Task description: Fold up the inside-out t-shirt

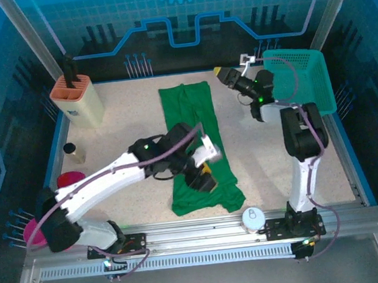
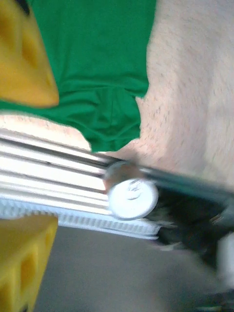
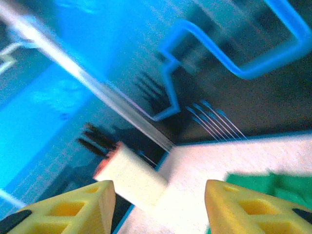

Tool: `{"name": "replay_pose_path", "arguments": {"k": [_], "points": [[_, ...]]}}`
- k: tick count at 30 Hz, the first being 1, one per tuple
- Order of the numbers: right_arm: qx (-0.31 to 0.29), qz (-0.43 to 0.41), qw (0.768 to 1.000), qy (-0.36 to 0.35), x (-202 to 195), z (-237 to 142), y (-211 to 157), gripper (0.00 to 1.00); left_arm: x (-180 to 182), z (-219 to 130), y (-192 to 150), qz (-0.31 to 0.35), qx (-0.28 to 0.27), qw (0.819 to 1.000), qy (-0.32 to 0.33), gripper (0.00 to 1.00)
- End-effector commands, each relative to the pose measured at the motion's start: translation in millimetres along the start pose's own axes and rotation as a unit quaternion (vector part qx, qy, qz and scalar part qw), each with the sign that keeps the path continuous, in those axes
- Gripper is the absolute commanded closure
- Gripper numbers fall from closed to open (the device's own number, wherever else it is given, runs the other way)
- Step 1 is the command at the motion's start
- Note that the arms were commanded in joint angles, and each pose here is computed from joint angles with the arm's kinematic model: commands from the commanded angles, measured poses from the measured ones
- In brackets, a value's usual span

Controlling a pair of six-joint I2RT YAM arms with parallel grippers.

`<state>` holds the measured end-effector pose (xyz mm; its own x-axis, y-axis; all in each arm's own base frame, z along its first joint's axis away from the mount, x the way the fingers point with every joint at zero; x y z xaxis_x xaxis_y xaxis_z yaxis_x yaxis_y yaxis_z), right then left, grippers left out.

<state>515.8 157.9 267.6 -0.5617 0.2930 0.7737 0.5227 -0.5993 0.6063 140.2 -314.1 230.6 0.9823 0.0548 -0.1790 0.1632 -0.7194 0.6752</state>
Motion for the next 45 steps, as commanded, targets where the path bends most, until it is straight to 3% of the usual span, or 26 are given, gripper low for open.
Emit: {"name": "replay_pose_path", "arguments": {"k": [1, 5, 8, 11, 14, 17, 19, 21, 23, 28, 30, 34, 39, 43, 45], "points": [[0.033, -0.137, 0.986, 0.084, 55, -28, -1, 0.43, -12, -4, -48, 0.32, 0.063, 0.945, 0.0, 0.21], [0.08, -0.2, 0.976, 0.042, 65, -51, -13, 0.38, 19, -9, -66, 0.355, 0.044, 0.933, 0.029, 0.16], [0.127, -0.271, 0.954, -0.007, 75, -64, -31, 0.34, 32, -7, -89, 0.361, 0.083, 0.928, 0.024, 0.14], [0.164, -0.375, 0.91, -0.062, 84, -80, -57, 0.3, 64, -7, -115, 0.35, 0.146, 0.923, 0.062, 0.14], [0.225, -0.486, 0.84, -0.088, 92, -104, -103, 0.27, 67, -1, -137, 0.321, 0.168, 0.931, 0.034, 0.14], [0.338, -0.581, 0.738, -0.069, 92, -140, -168, 0.22, 59, 8, -133, 0.279, 0.106, 0.954, 0.018, 0.14], [0.408, -0.611, 0.676, -0.053, 93, -158, -195, 0.2, 56, 9, -138, 0.261, 0.094, 0.961, 0.002, 0.14], [0.503, -0.615, 0.608, 0.006, 98, -186, -230, 0.16, 53, 15, -152, 0.264, 0.106, 0.959, -0.01, 0.14], [0.589, -0.592, 0.55, 0.027, 97, -213, -249, 0.15, 52, 21, -150, 0.262, 0.075, 0.962, -0.005, 0.13], [0.719, -0.534, 0.44, 0.072, 88, -261, -279, 0.11, 39, 35, -167, 0.269, 0.078, 0.96, -0.016, 0.13], [0.73, -0.532, 0.421, 0.084, 81, -266, -286, 0.09, 40, 44, -179, 0.287, 0.107, 0.952, -0.004, 0.13], [0.73, -0.534, 0.415, 0.1, 63, -267, -303, 0.04, 45, 54, -195, 0.315, 0.145, 0.938, 0.006, 0.13], [0.724, -0.52, 0.439, 0.115, 56, -259, -327, 0.0, 39, 60, -200, 0.314, 0.143, 0.938, -0.02, 0.13], [0.718, -0.539, 0.432, 0.085, 32, -254, -342, 0.0, 45, 70, -218, 0.329, 0.192, 0.924, -0.018, 0.14], [0.709, -0.554, 0.432, 0.056, 19, -248, -343, 0.0, 49, 73, -213, 0.324, 0.188, 0.927, -0.009, 0.16]]}}
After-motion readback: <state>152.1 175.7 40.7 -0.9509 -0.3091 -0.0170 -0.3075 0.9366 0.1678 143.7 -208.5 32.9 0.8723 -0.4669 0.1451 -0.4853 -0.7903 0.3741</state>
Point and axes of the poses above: each hand's point on the last joint's axis, 136 mm out from that joint toward the fingers, its own z axis out along the fingers, its own x axis along the line the jaws close on, y = z × x, the point moved 2 cm from there along -z, back along the fingers, and after that the axes turned 9 degrees about z, right-handed, at the moved point
